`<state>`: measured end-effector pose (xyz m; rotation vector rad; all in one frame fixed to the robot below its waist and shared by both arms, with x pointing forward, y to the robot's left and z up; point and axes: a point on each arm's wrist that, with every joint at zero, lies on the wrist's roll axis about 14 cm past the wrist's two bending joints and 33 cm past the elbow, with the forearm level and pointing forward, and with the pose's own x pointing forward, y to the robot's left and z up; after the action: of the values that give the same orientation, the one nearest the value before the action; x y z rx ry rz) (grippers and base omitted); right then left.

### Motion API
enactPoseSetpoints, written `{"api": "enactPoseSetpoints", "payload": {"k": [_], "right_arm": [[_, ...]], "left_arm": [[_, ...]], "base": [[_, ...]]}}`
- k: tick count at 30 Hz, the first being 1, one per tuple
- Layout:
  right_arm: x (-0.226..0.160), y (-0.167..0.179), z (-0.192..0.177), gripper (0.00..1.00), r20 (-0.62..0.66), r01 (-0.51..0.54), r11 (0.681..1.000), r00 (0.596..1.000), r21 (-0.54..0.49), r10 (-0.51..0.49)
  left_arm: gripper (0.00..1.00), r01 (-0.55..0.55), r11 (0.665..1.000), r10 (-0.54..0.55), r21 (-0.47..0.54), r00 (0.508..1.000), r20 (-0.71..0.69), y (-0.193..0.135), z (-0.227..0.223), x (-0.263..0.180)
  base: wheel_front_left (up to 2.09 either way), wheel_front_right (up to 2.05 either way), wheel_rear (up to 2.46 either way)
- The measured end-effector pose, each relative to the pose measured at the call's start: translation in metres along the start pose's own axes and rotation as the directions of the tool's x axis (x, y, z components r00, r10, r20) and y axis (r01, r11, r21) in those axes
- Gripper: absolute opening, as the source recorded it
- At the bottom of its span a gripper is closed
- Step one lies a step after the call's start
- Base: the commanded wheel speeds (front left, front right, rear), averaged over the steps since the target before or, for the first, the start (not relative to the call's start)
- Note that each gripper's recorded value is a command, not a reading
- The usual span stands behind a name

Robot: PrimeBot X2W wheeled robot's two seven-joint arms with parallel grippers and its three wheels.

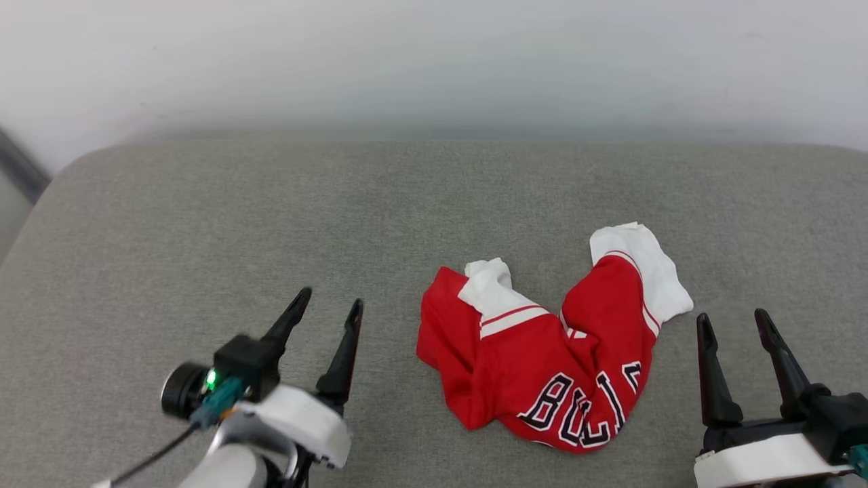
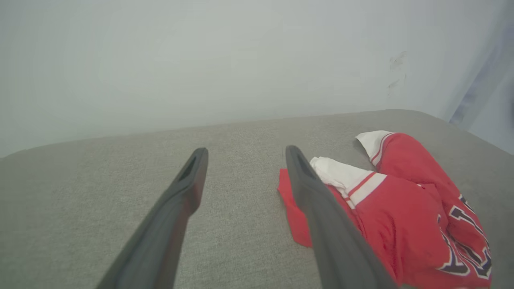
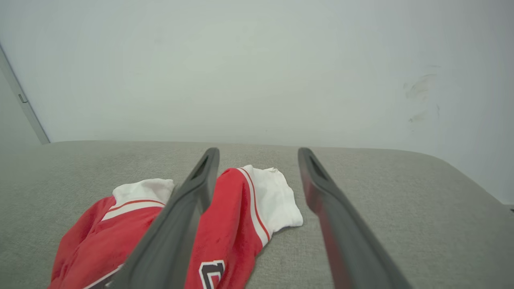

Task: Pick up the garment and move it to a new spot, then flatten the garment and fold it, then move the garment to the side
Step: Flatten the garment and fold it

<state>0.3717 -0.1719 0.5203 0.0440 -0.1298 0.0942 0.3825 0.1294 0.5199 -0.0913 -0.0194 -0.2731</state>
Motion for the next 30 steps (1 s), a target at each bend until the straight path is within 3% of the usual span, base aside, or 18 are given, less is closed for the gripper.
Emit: {"api": "enactPoseSetpoints", "payload": {"k": [6,10,15,20,26,30], "right_arm": [[0.004,-0.007,-0.007,1.0,-0.02,0.02,1.0,1.0,-0.001,-0.02],[0.009,-0.015,-0.013,1.0,-0.033,0.042,0.999,0.999,-0.002,-0.042],[0.01,-0.026,-0.025,1.0,-0.066,0.077,0.997,0.995,-0.004,-0.077],[0.007,-0.04,-0.037,1.0,-0.104,0.12,0.993,0.987,-0.007,-0.12],[0.002,-0.058,-0.051,1.0,-0.151,0.175,0.984,0.973,-0.015,-0.175],[-0.003,-0.068,-0.06,1.0,-0.183,0.209,0.978,0.961,-0.019,-0.209]], "left_arm": [[1.0,0.212,0.976,-0.202,0.055,0.969,-0.138,-0.032,0.008,0.046],[1.0,0.361,0.929,-0.325,0.079,0.9,-0.291,-0.053,0.011,0.08],[1.0,0.487,0.87,-0.38,0.077,0.762,-0.525,-0.069,-0.002,0.115],[1.0,0.542,0.833,-0.349,0.112,0.671,-0.654,-0.074,-0.01,0.151],[1.0,0.591,0.806,-0.333,0.029,0.494,-0.803,-0.085,-0.053,0.166],[1.0,0.615,0.788,-0.287,-0.026,0.329,-0.9,-0.084,-0.093,0.158]], "base": [[0.0,0.0,0.0],[0.0,0.0,0.0],[0.0,0.0,0.0],[0.0,0.0,0.0],[0.0,0.0,0.0],[0.0,0.0,0.0]]}}
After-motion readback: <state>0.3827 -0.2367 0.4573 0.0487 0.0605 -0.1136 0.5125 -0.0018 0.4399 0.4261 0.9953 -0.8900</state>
